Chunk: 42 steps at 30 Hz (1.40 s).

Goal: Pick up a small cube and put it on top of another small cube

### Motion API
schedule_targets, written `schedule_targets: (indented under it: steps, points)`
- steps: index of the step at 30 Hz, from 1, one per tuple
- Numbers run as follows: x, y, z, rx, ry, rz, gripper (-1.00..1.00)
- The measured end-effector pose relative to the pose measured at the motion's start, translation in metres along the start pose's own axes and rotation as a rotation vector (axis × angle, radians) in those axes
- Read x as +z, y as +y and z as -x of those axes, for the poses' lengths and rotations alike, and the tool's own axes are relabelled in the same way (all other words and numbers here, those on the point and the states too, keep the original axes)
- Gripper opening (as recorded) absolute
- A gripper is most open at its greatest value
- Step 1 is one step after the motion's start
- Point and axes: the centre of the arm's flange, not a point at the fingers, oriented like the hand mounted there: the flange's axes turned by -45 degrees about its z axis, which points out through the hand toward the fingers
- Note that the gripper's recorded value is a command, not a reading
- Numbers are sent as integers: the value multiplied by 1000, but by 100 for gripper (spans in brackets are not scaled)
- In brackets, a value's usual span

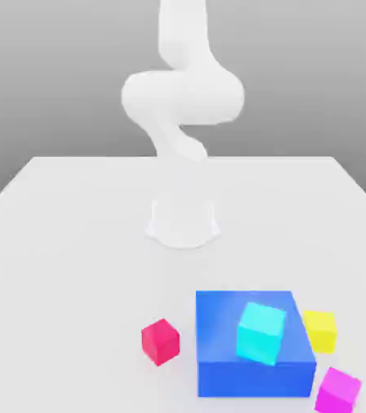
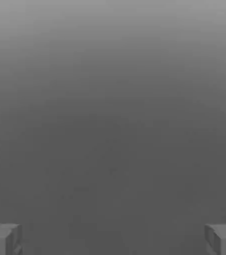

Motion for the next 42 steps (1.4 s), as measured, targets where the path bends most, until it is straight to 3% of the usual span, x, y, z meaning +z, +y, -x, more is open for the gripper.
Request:
schedule_targets:
  steps: [8, 17, 23, 28, 29, 36, 42]
  points:
    - [165, -86, 50, -430, -227, -117, 0]
    - [293, -186, 179, -916, -438, -325, 0]
    - [340, -235, 292, -1219, -552, -504, 0]
    - [380, -242, 337, -1252, -566, -530, 0]
    - [388, -242, 344, -1253, -567, -530, -100]
    - [389, -242, 347, -1254, -568, -530, -100]
    - [347, -241, 310, -1255, -567, -533, -100]
